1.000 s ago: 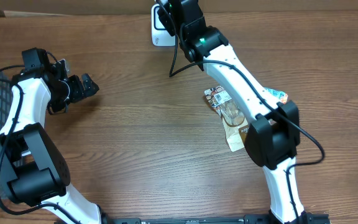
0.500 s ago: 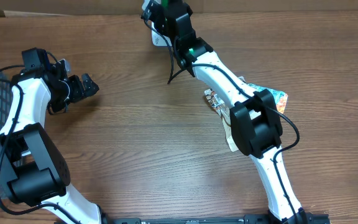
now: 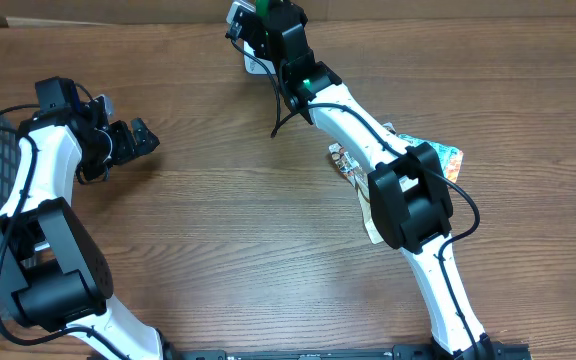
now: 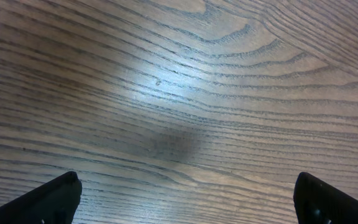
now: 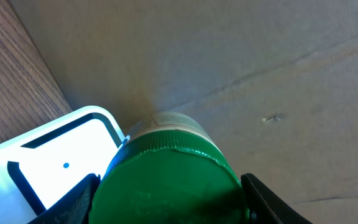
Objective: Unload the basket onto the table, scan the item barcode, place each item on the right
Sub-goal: 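Raise the jar and hold it against the scanner window, then carry the jar right toward the bag and packs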
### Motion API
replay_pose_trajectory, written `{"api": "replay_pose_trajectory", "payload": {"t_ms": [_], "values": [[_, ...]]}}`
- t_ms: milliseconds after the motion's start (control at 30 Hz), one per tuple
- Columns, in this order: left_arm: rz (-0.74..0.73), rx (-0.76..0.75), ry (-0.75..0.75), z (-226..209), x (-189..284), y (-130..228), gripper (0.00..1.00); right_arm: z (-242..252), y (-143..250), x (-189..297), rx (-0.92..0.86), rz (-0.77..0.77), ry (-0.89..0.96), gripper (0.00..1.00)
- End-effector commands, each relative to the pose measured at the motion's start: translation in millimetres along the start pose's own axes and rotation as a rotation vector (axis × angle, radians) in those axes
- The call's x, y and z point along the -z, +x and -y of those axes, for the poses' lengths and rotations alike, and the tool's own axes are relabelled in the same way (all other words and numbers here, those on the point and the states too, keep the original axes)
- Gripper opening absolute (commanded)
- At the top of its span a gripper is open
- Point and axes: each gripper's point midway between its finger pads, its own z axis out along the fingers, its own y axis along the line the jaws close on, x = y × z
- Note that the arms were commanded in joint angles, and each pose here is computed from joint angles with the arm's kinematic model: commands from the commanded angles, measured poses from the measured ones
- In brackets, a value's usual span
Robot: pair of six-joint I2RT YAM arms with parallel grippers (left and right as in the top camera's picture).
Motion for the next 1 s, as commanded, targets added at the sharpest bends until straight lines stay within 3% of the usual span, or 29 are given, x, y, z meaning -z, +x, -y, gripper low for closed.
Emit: {"api": "replay_pose_trajectory", "payload": {"t_ms": [0,300,533,700,833,967], "values": [[0.013,-0.036,0.019,6.0,1.6,-6.6,1.0,14.6,-7.5,4.4,0.002,0.003,0.045,0.24],[0.013,-0.036,0.019,6.0,1.6,-6.6,1.0,23.9,-35.8,21.2,-0.024,0.056,0.035,0.27],[0.013,-0.036,0.019,6.0,1.8,-6.7,1.0,28.6,-71.1,62.2,-0.25,0.106,-0.119,0.29],[0.013,-0.036,0.019,6.0,1.6,-6.6,1.0,17.8,-96.4,113.1,-0.475,0.111,-0.361,0.29],[0.013,-0.036,0.019,6.0,1.5,-6.5,1.0,-11.3,-94.7,154.5,-0.701,-0.001,-0.621,0.29],[0.013,-0.036,0.019,6.0,1.5,-6.5,1.0,-56.1,-59.1,183.6,-0.757,-0.243,-0.8,0.39]]}}
